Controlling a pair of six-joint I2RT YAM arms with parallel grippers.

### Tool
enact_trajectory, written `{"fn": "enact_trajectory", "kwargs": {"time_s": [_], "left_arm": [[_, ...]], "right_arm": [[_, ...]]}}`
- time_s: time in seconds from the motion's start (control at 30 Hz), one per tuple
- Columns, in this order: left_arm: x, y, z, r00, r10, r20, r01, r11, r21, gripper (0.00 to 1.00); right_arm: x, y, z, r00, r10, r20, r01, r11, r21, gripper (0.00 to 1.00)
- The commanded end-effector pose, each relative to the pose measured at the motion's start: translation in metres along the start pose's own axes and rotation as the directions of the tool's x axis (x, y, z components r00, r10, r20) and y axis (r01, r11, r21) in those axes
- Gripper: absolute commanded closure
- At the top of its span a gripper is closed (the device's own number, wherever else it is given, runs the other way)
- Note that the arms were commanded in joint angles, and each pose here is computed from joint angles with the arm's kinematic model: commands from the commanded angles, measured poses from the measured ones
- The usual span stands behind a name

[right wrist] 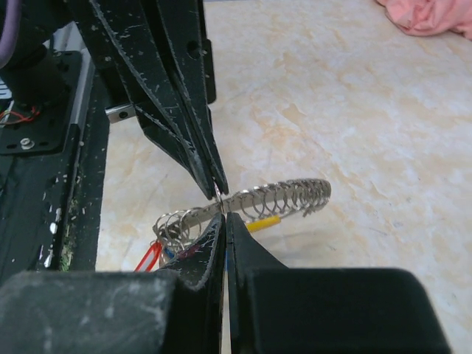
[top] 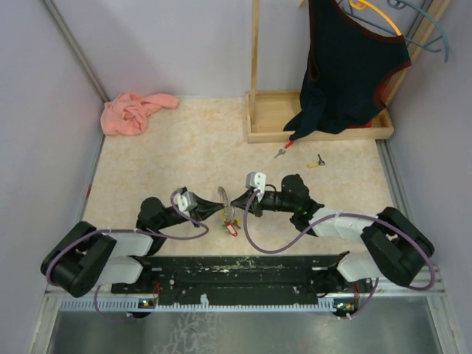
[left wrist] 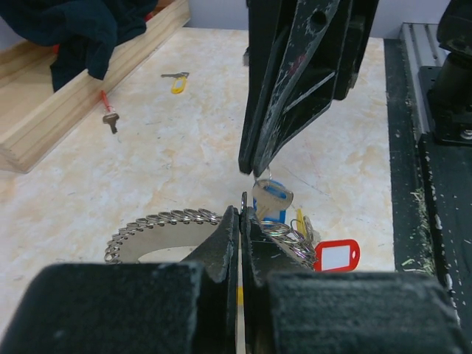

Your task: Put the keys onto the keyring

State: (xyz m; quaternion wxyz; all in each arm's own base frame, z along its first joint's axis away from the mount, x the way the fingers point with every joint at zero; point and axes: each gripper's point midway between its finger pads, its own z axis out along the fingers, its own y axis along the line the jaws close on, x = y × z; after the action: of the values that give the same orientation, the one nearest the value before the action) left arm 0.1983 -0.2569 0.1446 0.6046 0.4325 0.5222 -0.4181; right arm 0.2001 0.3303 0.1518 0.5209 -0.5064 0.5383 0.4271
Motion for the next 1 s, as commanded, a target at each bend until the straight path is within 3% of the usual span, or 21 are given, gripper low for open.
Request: {"fn": "enact_trajectory", "kwargs": {"time_s": [0.0,0.2,0.43,0.7,0.97], "left_arm": [[-0.004,0.016,-0.005,0.999,0.052,-0.006,-0.052,0.994,-0.098,0.99],[-0.005,0.022,-0.009,0.998,0.062,-0.018,-0.064,0.988,-0.144,0.99],[-0.007,0.022,-0.011,0.998,0.060,-0.009,-0.061,0.986,-0.154,0.99],[-0.008,0.025,-0.014,0.998,0.063,-0.009,-0.064,0.982,-0.180,0.99],[-0.009,0.028,-0.016,0.997,0.073,-0.013,-0.074,0.976,-0.205,0.99]], "right_arm": [[-0.006,-0.015,-0.017,0.998,0.051,-0.045,-0.044,0.988,0.149,1.00],[0.027,-0.025,-0.053,0.947,0.288,-0.146,-0.211,0.895,0.394,1.00],[0.048,-0.028,-0.082,0.901,0.420,-0.112,-0.273,0.748,0.605,1.00],[0.081,-0.068,-0.080,0.923,0.382,-0.054,-0.186,0.564,0.804,1.00],[0.079,-0.114,-0.060,0.980,0.191,0.058,-0.131,0.397,0.908,1.00]]}}
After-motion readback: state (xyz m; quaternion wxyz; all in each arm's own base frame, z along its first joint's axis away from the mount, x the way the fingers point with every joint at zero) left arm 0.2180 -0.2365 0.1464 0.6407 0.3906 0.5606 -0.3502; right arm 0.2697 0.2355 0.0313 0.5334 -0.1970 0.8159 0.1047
